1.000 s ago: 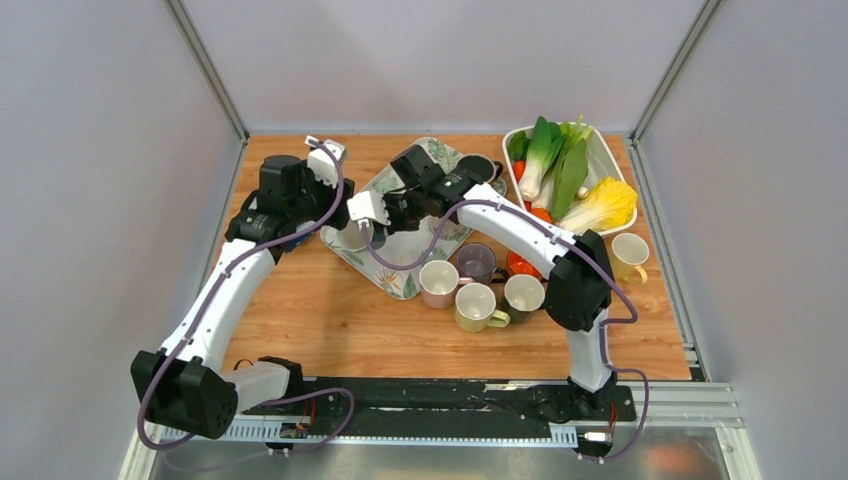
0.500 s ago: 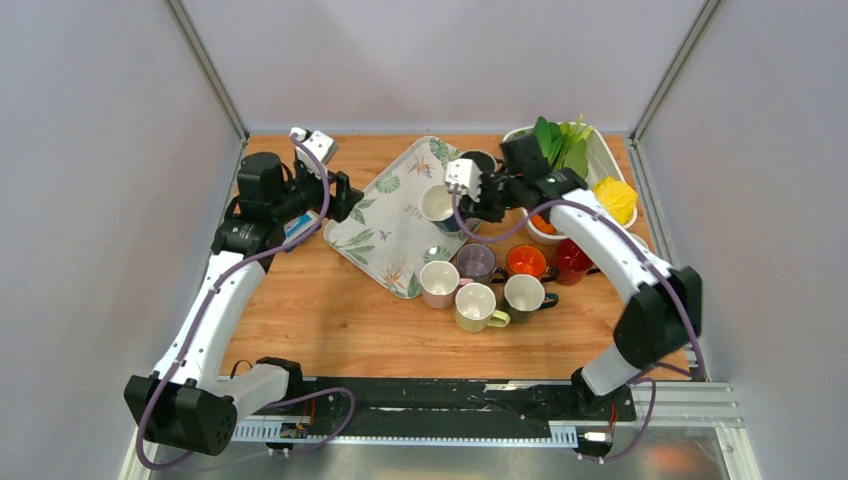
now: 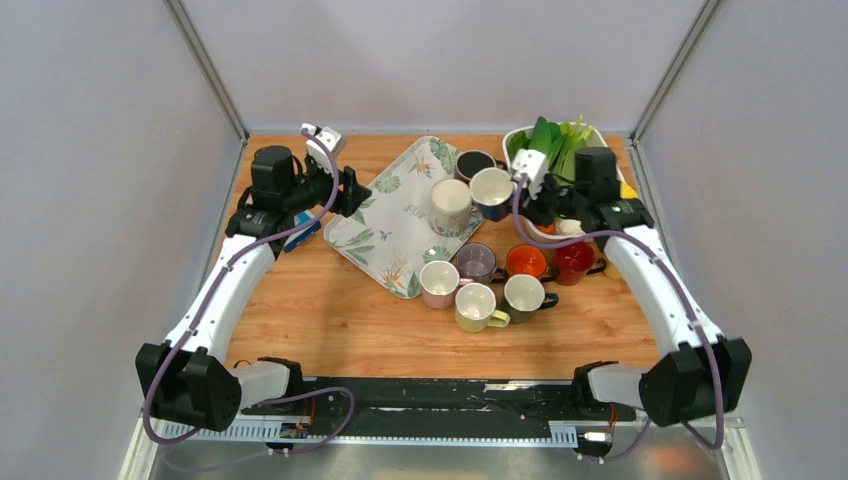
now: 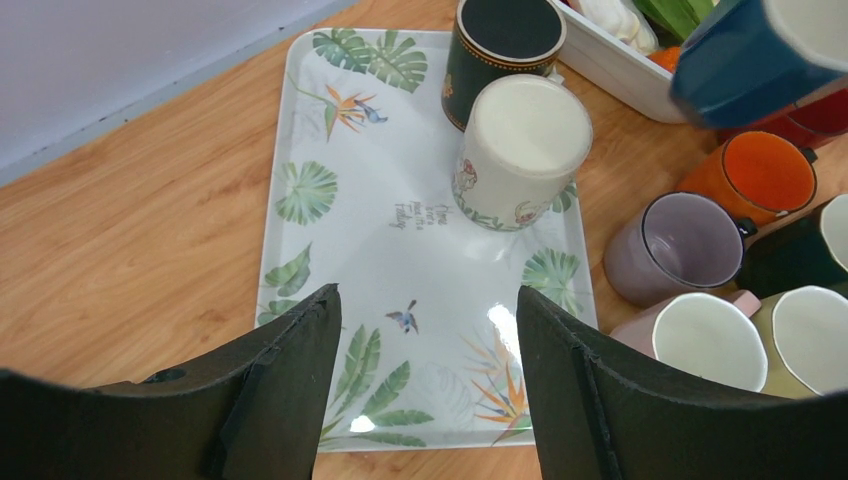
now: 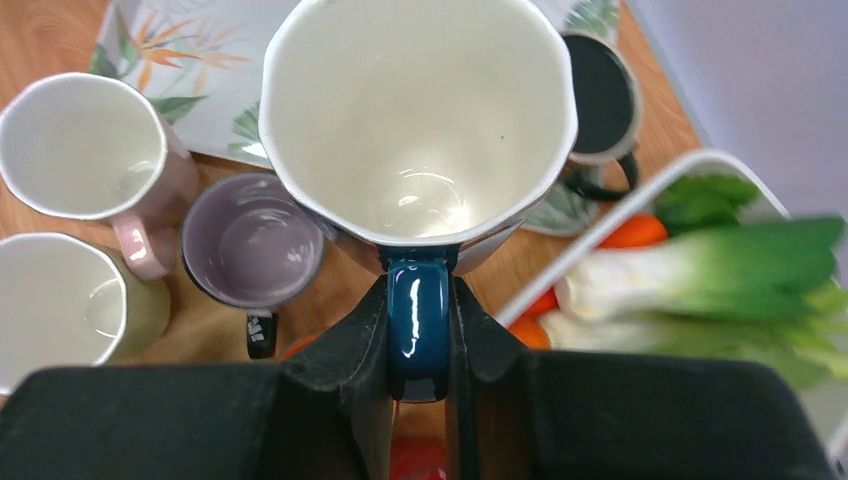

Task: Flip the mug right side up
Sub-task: Place the cup at the center of the board.

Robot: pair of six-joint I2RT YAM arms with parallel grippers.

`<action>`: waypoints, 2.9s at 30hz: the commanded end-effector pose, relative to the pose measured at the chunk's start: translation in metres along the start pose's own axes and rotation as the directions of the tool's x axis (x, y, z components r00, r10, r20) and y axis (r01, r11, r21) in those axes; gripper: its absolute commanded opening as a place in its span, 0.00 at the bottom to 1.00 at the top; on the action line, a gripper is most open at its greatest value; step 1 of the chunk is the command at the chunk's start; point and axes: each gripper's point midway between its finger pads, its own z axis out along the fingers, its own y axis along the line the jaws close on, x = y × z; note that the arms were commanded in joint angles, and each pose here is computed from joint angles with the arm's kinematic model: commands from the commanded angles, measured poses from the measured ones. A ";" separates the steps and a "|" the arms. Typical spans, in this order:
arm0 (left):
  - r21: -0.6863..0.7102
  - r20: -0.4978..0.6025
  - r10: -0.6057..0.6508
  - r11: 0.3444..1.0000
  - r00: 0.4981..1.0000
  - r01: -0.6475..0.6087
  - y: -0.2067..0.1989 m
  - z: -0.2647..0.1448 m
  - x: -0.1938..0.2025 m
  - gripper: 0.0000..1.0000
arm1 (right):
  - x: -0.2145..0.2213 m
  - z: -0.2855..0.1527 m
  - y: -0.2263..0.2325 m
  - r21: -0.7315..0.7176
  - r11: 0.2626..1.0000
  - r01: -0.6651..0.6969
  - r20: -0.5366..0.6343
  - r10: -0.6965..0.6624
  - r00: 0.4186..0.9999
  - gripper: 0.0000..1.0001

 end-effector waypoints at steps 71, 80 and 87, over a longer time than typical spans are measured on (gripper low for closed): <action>-0.033 -0.006 0.040 0.999 0.999 -0.040 0.008 -0.001 0.005 0.70 | 0.192 -0.151 0.067 0.109 0.989 -0.103 -0.338 0.135 0.931 0.00; -0.019 -0.007 0.059 0.998 0.998 -0.059 0.005 -0.003 0.007 0.70 | 0.231 -0.138 0.089 0.055 0.990 -0.127 -0.378 0.139 0.915 0.03; -0.024 -0.012 0.064 0.998 0.998 -0.065 0.005 -0.005 0.008 0.69 | 0.255 -0.142 0.096 0.062 0.989 -0.138 -0.421 0.151 0.894 0.20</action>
